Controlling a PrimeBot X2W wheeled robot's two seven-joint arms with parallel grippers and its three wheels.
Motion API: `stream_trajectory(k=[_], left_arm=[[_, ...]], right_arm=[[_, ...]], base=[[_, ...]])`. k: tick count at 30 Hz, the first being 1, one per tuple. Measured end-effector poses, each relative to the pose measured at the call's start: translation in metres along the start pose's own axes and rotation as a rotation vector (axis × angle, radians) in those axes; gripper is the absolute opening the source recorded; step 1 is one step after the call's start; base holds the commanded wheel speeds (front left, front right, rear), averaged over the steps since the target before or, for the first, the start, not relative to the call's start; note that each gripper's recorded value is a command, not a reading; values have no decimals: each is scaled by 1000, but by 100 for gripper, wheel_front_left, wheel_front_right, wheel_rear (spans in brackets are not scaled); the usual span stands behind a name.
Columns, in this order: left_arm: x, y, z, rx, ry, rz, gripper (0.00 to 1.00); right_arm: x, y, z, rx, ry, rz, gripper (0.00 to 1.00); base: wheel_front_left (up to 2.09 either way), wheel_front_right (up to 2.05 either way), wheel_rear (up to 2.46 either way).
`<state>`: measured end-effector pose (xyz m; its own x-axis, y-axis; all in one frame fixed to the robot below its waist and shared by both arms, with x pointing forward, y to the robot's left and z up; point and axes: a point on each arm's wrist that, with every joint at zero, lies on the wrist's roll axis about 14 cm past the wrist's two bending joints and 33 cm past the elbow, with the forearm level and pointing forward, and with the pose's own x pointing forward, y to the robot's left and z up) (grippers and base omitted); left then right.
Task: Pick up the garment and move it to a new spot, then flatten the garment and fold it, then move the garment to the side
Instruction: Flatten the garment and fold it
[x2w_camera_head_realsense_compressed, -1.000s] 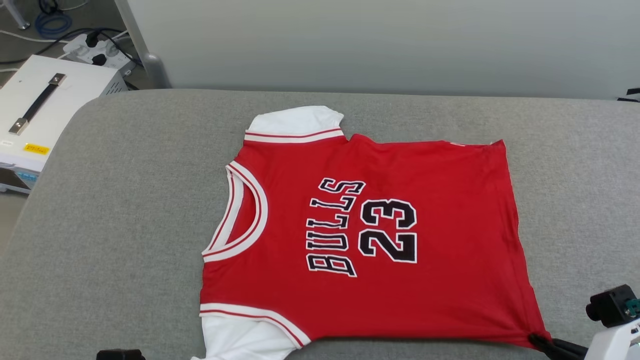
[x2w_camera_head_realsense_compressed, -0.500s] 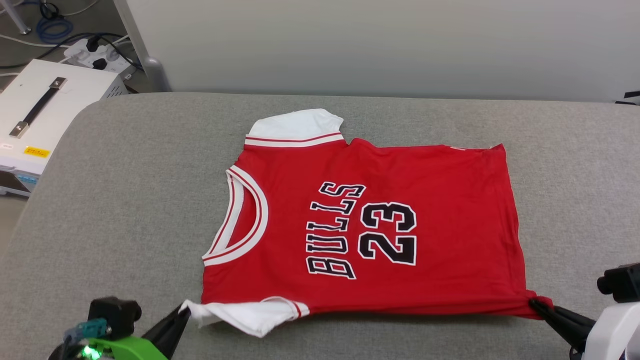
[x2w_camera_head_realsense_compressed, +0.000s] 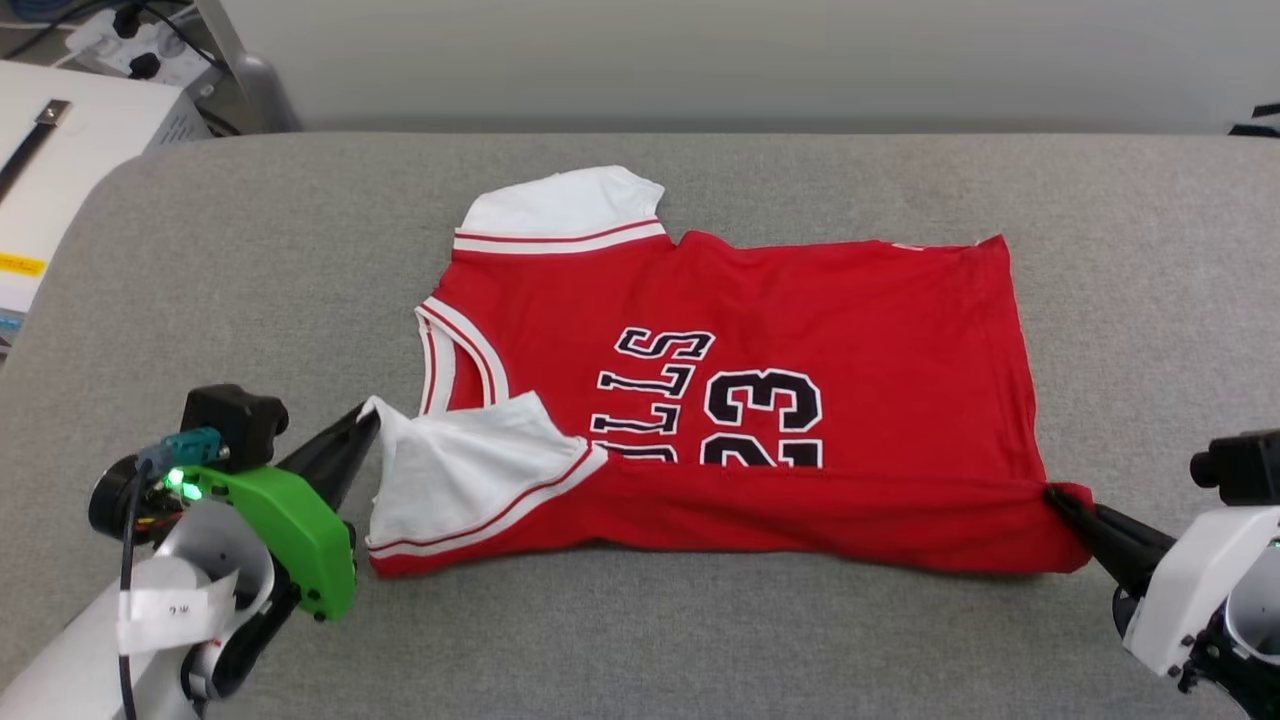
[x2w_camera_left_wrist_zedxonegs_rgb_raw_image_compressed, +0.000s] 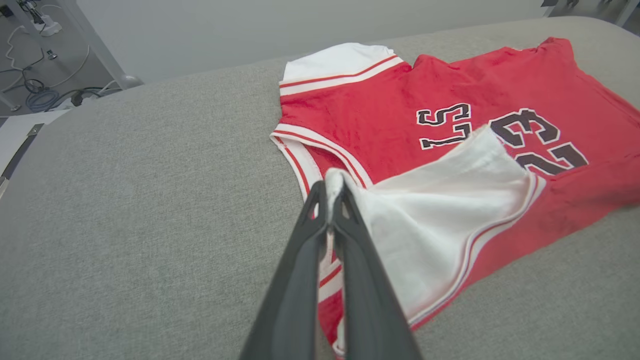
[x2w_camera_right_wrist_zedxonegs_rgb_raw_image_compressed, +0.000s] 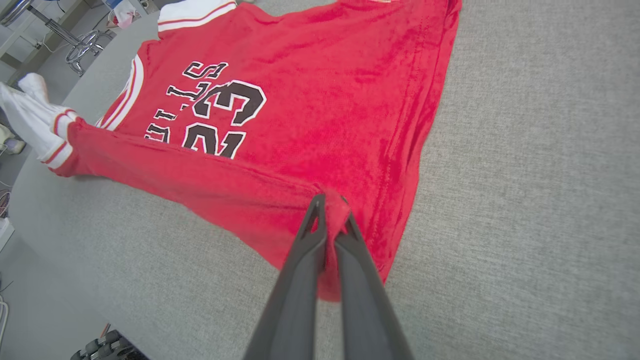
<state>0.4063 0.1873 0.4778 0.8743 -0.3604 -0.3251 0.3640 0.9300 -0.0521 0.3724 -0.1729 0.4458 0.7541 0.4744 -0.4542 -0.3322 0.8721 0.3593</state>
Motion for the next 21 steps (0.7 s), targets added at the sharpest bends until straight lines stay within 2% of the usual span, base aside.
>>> stream_trajectory(k=[6,10,18,21], left_arm=[[39,17,-9,50,50,-4,0],[63,28,-22,44,95,4,0],[88,26,-75,16,206,-4,0],[93,27,-82,22,211,-3,0]], right_arm=[[22,-11,10,-12,4,-16,0],[38,-21,10,-19,27,-35,0],[59,-41,-16,-13,94,-79,0],[60,-44,-28,-17,120,-87,0]], base=[[0,0,0],[0,0,0],[0,0,0],[0,0,0]])
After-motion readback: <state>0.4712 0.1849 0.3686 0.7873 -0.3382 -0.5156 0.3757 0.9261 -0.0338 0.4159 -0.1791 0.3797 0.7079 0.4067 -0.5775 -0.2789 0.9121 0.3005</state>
